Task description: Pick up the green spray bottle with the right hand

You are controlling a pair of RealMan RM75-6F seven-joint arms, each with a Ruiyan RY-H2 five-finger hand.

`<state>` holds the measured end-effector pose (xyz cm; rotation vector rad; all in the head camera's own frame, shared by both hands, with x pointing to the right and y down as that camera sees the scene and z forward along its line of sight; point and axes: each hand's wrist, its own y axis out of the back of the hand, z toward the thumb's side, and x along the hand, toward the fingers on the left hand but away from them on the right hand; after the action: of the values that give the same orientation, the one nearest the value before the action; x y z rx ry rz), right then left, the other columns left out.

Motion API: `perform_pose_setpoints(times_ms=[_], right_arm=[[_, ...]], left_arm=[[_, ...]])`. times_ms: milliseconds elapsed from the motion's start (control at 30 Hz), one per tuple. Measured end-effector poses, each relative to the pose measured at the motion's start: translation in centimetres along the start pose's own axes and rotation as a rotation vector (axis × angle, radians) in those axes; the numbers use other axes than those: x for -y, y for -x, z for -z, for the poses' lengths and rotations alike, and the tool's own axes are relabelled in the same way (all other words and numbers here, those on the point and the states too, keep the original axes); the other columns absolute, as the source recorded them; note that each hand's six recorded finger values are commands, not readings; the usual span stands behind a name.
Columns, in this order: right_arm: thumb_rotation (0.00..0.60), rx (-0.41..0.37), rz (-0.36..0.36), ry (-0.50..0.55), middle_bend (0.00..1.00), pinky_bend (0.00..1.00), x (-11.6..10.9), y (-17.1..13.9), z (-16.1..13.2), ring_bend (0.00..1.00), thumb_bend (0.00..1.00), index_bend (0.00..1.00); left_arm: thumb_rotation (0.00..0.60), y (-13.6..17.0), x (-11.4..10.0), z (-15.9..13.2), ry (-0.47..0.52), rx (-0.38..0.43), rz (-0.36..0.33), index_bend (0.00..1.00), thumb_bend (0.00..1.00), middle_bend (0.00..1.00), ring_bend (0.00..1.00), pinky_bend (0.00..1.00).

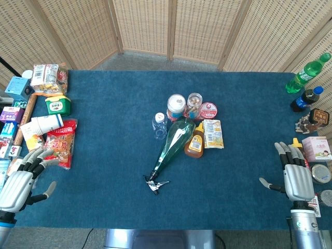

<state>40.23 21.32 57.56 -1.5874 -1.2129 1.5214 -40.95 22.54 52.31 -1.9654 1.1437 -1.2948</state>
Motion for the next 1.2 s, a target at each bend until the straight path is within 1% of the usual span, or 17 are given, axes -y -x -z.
perform_pose_setpoints(times_ms=[233,600,800,933,1000,1100,1200], right_arm=[[0.524,-0.001,-0.004,0.005,0.06,0.0,0.0,-0.1,0.1,0.0,0.0,0.0],[0.516,0.0,0.002,0.015,0.06,0.0,-0.2,-0.3,0.2,0.0,0.0,0.0],[0.517,-0.02,0.001,0.039,0.06,0.0,-0.1,-0.2,-0.2,0.0,0.0,0.0],[0.517,-0.071,-0.011,0.052,0.06,0.0,-0.1,0.0,-1.1,0.0,0.0,0.0],[0.515,-0.113,-0.019,0.067,0.05,0.0,-0.2,0.1,-2.0,0.0,0.0,0.0],[0.538,-0.194,-0.031,0.084,0.04,0.0,-0.5,0.4,-3.5,0.0,0.0,0.0],[0.585,-0.283,-0.043,0.097,0.0,0.0,-0.6,0.8,-5.1,0.0,0.0,0.0]], left_arm=[[0.6,0.0,0.1,-0.2,-0.001,0.006,0.005,0.27,0.45,0.16,0.0,0.0],[0.6,0.0,-0.1,-0.3,-0.001,0.012,0.001,0.27,0.45,0.16,0.0,0.0],[0.6,-0.1,-0.1,-0.3,0.003,0.012,0.005,0.27,0.45,0.16,0.0,0.0],[0.6,-0.2,-0.3,-0.3,0.013,0.016,0.005,0.27,0.45,0.16,0.0,0.0],[0.6,-0.3,-0.4,-0.2,0.022,0.017,0.008,0.27,0.45,0.16,0.0,0.0],[0.6,-0.4,-0.7,-0.2,0.028,0.025,0.01,0.27,0.45,0.16,0.0,0.0],[0.6,-0.4,-0.8,-0.3,0.031,0.032,0.009,0.27,0.45,0.16,0.0,0.0]])
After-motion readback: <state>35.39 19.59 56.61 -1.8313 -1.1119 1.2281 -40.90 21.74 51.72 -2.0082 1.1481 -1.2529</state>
